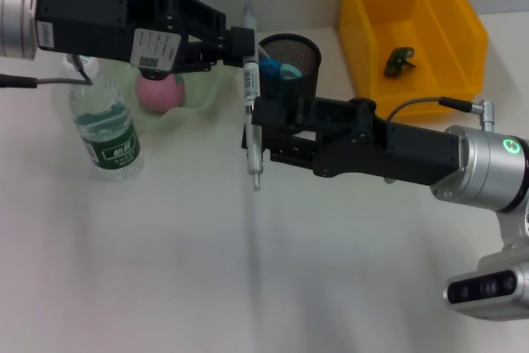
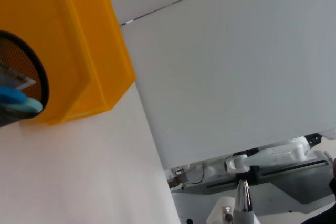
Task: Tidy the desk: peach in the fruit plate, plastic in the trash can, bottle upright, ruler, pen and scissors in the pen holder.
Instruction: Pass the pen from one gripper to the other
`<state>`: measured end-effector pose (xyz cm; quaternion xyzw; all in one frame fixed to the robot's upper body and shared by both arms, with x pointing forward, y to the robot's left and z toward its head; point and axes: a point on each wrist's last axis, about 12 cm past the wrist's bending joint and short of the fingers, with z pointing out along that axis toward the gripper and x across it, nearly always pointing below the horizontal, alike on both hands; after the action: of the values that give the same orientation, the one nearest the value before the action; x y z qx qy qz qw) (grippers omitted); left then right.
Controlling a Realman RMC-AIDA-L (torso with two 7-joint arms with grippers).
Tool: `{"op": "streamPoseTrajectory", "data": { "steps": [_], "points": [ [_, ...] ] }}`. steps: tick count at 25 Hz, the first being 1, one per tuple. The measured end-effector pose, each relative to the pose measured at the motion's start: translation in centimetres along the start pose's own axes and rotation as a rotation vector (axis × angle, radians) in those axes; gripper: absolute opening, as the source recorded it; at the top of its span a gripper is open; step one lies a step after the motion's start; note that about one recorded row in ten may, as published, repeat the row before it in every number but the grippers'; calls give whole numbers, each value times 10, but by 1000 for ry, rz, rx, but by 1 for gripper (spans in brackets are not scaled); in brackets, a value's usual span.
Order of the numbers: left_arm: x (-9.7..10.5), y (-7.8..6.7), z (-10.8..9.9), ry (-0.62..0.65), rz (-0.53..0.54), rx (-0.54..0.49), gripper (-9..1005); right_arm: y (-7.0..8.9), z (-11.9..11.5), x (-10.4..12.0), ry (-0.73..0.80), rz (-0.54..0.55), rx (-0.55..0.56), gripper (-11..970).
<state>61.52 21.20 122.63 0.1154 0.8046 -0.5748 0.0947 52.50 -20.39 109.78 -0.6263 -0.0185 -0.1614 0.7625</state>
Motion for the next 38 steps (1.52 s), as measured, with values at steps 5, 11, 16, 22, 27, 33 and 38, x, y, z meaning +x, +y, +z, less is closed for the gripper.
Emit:
{"op": "streamPoseTrajectory", "data": {
  "steps": [5, 11, 16, 22, 27, 33, 38],
  "points": [
    [0, 0, 2, 7, -2, -3, 208, 0, 0, 0, -4, 0, -3, 628],
    [0, 0, 3, 8, -3, -4, 210, 2, -1, -3, -10, -31, -11, 356],
    [0, 0, 2, 14, -3, -8, 213, 4, -1, -4, -11, -38, -14, 349],
    [0, 0, 1, 16, -2, -11, 216, 4, -1, -4, -15, -37, -16, 346],
    [-1, 0, 2, 19, 0, -13, 218, 4, 0, -4, -25, -39, -19, 196],
    [0, 0, 1, 20, 2, -19, 221, 4, 1, -4, -29, -41, -18, 194],
    [-1, 0, 1, 23, 7, -27, 223, 3, 2, -3, -32, -42, -18, 193]
  ]
}}
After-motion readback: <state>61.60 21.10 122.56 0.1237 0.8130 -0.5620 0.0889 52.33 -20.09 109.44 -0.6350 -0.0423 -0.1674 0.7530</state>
